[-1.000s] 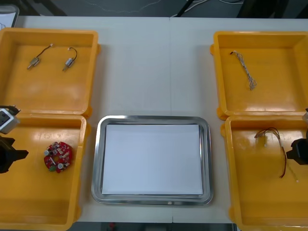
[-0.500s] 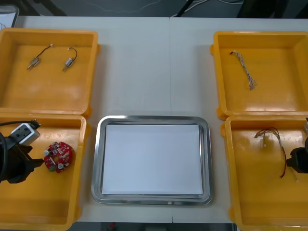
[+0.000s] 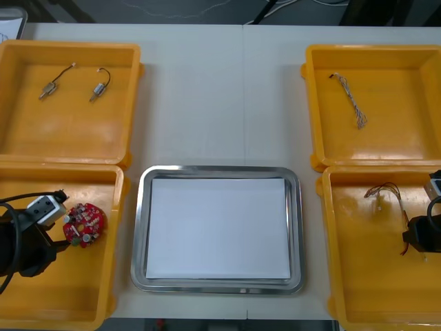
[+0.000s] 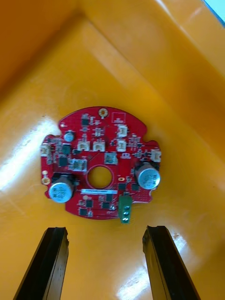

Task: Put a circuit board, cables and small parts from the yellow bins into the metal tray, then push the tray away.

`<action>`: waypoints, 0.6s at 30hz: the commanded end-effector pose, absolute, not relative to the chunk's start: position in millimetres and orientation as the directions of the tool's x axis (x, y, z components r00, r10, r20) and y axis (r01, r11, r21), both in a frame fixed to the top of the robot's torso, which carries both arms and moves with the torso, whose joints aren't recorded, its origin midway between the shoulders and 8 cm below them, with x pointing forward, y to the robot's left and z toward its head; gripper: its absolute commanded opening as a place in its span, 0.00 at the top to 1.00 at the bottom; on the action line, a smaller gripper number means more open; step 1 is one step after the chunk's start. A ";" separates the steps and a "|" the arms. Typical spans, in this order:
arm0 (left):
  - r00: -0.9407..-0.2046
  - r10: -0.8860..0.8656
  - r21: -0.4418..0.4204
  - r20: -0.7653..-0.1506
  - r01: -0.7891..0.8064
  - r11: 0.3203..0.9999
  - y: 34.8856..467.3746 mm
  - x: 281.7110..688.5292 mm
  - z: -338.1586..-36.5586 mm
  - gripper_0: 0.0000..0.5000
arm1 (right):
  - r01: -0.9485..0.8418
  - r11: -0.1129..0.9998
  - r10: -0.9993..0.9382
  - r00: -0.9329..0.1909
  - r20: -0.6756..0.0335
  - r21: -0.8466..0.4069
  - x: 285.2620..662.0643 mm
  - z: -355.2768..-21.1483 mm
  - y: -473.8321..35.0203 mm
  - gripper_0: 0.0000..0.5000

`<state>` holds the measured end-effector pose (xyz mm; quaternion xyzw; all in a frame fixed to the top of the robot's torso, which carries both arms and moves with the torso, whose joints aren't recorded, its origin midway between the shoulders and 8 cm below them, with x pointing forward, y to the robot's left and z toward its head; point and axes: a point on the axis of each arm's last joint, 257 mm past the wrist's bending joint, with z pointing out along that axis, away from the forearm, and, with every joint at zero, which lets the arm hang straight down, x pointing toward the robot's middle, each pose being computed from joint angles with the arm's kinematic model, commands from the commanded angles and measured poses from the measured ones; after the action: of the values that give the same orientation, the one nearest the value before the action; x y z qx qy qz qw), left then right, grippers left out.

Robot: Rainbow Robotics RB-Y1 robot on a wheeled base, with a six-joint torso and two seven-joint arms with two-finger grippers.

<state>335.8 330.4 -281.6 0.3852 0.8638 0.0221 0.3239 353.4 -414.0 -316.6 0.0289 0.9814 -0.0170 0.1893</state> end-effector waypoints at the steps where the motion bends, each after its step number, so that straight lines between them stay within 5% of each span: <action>1: -0.413 0.775 0.337 -0.479 0.728 0.597 328.3 321.6 -297.0 0.04 | 0.076 0.997 0.058 -0.924 -0.377 -0.034 346.0 -320.3 -423.2 0.00; 18: -0.409 0.791 0.354 -0.454 0.732 0.582 331.0 325.7 -313.0 0.05 | 0.083 0.996 0.063 -0.921 -0.384 -0.036 350.7 -334.1 -421.2 0.00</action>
<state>325.1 332.3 -308.7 0.3953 0.8664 0.0284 0.3038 354.9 -414.5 -325.3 0.0402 0.9798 -0.0239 0.1943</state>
